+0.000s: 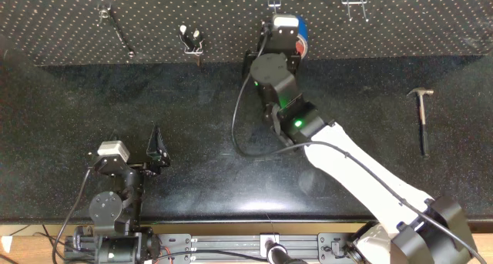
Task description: Place Tools Onto Pegboard
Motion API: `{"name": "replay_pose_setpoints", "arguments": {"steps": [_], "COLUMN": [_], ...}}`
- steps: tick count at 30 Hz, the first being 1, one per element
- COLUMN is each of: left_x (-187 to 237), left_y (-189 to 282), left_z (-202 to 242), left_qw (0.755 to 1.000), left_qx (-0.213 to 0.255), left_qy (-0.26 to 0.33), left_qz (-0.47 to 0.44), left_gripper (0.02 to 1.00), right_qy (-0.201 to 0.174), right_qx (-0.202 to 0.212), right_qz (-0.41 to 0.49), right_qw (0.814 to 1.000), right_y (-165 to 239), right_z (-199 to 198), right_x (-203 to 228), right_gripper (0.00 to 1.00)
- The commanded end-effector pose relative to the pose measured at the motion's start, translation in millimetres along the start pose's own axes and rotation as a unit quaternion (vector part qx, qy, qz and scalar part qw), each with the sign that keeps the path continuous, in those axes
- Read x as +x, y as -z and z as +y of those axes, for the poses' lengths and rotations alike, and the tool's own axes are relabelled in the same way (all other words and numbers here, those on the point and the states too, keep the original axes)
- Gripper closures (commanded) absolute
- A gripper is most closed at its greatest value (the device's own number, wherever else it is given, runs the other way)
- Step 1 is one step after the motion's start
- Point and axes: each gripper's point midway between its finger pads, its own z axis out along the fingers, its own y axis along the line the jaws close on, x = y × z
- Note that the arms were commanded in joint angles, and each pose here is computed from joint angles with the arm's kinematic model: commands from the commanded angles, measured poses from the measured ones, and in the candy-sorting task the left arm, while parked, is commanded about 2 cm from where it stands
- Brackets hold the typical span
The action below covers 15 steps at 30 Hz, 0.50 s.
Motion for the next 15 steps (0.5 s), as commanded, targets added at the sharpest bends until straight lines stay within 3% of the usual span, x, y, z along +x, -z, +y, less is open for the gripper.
{"name": "replay_pose_setpoints", "arguments": {"steps": [1,15], "left_x": [0,0], "left_y": [0,0], "left_z": [2,2], "left_qw": [1.000,1.000], "left_qx": [-0.003,-0.003], "left_qy": [-0.001,-0.001], "left_qz": [-0.002,-0.002], "left_gripper": [0.023,0.023], "right_qy": [-0.006,-0.012], "right_qx": [-0.029,-0.054], "right_qz": [-0.003,0.010], "right_qw": [1.000,0.998], "right_y": [-12,-27], "right_z": [9,23], "right_x": [-5,8], "right_gripper": [0.925,0.925]}}
